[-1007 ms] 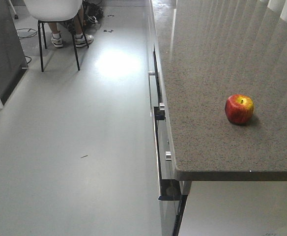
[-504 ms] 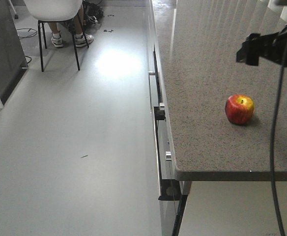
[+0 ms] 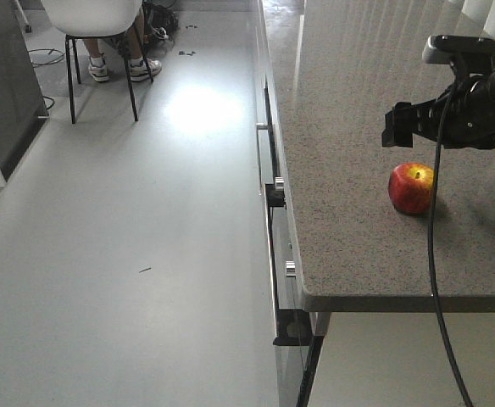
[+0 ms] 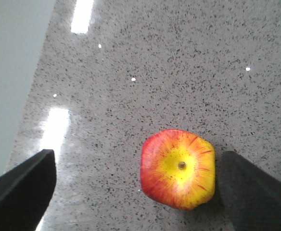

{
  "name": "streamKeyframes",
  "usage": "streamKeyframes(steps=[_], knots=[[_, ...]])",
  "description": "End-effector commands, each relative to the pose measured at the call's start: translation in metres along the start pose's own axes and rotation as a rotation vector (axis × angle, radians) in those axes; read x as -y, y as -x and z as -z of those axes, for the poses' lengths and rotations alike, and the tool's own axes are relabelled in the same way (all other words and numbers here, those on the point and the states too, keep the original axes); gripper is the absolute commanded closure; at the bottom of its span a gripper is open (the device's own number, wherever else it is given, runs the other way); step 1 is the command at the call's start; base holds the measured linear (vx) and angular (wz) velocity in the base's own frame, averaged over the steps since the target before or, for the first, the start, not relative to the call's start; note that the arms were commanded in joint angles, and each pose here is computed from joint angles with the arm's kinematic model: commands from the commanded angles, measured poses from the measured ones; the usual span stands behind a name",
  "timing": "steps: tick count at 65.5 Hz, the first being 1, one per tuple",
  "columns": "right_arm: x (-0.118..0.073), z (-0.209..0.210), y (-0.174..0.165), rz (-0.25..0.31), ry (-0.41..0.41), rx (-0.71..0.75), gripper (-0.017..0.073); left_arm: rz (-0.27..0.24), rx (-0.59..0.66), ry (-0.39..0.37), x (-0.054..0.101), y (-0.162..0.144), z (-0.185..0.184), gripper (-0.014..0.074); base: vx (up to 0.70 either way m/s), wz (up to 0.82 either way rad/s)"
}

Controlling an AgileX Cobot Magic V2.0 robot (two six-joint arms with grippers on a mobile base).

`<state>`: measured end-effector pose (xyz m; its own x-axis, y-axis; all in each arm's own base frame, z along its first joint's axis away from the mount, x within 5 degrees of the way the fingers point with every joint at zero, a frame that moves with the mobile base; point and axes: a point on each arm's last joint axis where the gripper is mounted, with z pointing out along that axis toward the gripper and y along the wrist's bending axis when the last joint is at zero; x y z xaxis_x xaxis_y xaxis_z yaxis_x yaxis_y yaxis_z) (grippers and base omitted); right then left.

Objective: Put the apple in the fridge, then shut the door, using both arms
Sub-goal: 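Lower the open right gripper over the red-yellow apple, then close the right gripper on the apple and lift it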

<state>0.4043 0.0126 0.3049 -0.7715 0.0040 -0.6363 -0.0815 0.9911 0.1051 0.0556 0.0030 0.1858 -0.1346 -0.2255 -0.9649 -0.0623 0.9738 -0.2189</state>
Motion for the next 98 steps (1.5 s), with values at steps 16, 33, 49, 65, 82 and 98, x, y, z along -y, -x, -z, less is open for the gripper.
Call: streamKeyframes(steps=[16, 33, 49, 65, 82, 98], knots=[[0.004, 0.013, 0.015, 0.011, -0.059, 0.094, -0.0081, 0.006, 0.094, -0.036, 0.004, 0.012, 0.003, 0.0599, 0.0, 0.0], [0.007, -0.002, 0.012, 0.004, -0.067, 0.074, -0.0075, 0.006, 0.094, -0.036, 0.004, 0.012, 0.003, 0.0599, 0.0, 0.0], [0.01, -0.021, 0.01, -0.02, -0.07, 0.068, -0.007, 0.006, 0.094, -0.036, 0.004, 0.012, 0.003, 0.0599, 0.0, 0.0], [0.012, -0.037, 0.006, -0.023, -0.072, 0.046, -0.0066, 0.006, 0.094, -0.036, 0.004, 0.012, 0.003, 0.0599, 0.0, 0.0], [0.016, -0.055, -0.001, -0.018, -0.087, 0.002, -0.0059, 0.006, 0.094, -0.036, 0.004, 0.012, 0.003, 0.0599, 0.0, 0.0], [0.018, -0.064, -0.008, -0.023, -0.093, -0.05, -0.0022, 0.006, 0.094, -0.036, 0.004, 0.012, 0.003, 0.0599, 0.0, 0.0]])
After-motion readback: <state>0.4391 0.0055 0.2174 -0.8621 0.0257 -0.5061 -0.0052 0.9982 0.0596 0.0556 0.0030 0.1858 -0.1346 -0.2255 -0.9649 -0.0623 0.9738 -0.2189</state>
